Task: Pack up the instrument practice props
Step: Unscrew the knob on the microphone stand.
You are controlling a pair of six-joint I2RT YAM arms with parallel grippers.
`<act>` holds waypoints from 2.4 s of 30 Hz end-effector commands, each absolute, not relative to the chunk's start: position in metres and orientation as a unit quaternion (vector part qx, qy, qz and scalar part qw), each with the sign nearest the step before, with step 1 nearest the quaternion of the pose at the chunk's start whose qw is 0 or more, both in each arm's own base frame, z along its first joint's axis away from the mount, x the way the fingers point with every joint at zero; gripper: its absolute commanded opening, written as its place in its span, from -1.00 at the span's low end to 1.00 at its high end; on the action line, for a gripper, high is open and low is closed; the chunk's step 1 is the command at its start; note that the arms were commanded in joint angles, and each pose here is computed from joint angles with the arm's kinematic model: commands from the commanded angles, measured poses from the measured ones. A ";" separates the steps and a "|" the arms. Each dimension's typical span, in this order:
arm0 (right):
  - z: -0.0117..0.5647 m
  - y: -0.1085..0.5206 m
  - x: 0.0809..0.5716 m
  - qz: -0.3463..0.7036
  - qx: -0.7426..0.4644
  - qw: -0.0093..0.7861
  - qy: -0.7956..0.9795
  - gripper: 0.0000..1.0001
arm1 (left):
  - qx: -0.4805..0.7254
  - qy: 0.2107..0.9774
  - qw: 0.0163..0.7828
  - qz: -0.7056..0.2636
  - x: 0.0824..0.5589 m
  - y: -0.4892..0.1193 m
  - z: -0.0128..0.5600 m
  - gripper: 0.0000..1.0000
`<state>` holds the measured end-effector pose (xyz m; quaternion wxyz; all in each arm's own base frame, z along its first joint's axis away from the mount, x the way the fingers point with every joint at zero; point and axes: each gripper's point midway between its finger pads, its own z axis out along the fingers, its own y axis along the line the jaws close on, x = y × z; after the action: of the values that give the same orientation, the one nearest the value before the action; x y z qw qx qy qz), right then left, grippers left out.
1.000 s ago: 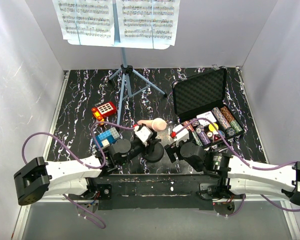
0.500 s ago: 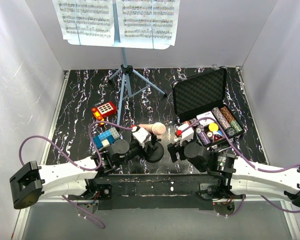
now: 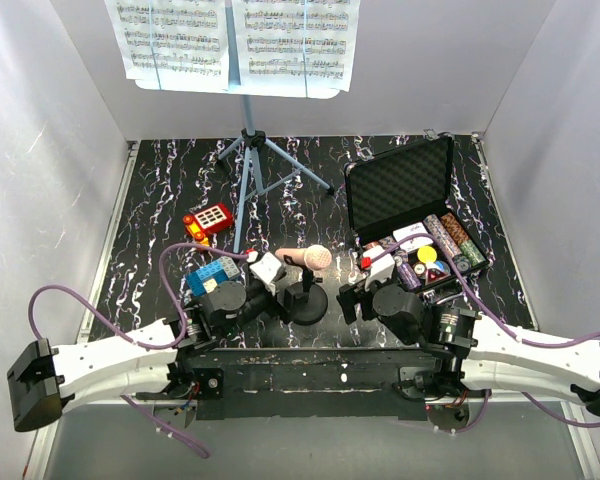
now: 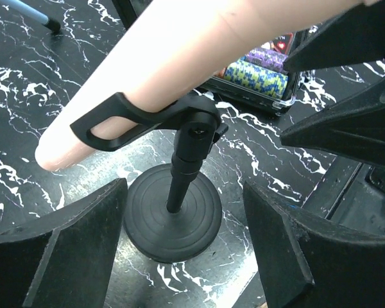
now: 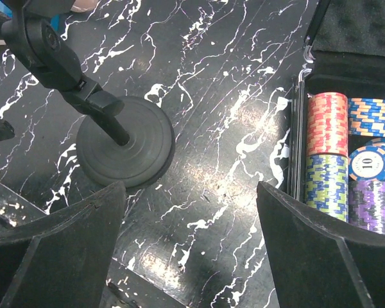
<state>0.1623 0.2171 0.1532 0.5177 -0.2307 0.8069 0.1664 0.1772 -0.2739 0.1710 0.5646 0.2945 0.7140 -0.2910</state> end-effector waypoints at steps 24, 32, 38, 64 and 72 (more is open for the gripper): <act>0.168 0.207 0.168 0.206 -0.139 0.524 0.815 0.81 | 0.113 0.727 0.578 -0.353 0.207 -0.300 0.200 0.40; 0.167 0.204 0.168 0.206 -0.135 0.524 0.816 0.81 | 0.129 0.728 0.581 -0.341 0.208 -0.302 0.195 0.05; 0.167 0.204 0.166 0.209 -0.138 0.521 0.816 0.79 | 0.163 0.716 0.592 -0.332 0.203 -0.297 0.199 -0.27; 0.208 0.239 0.145 0.332 -0.242 0.571 0.711 0.62 | 0.349 0.645 0.567 -0.374 0.155 -0.312 0.191 -1.00; 0.224 0.218 0.168 0.248 -0.242 0.626 0.699 0.68 | 0.381 0.654 0.562 -0.335 0.159 -0.308 0.184 -0.92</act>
<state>0.1545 0.2228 0.1904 0.5820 -0.2464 0.7239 0.2768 0.1602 -0.3081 0.1749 0.5557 0.3552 0.6667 -0.3472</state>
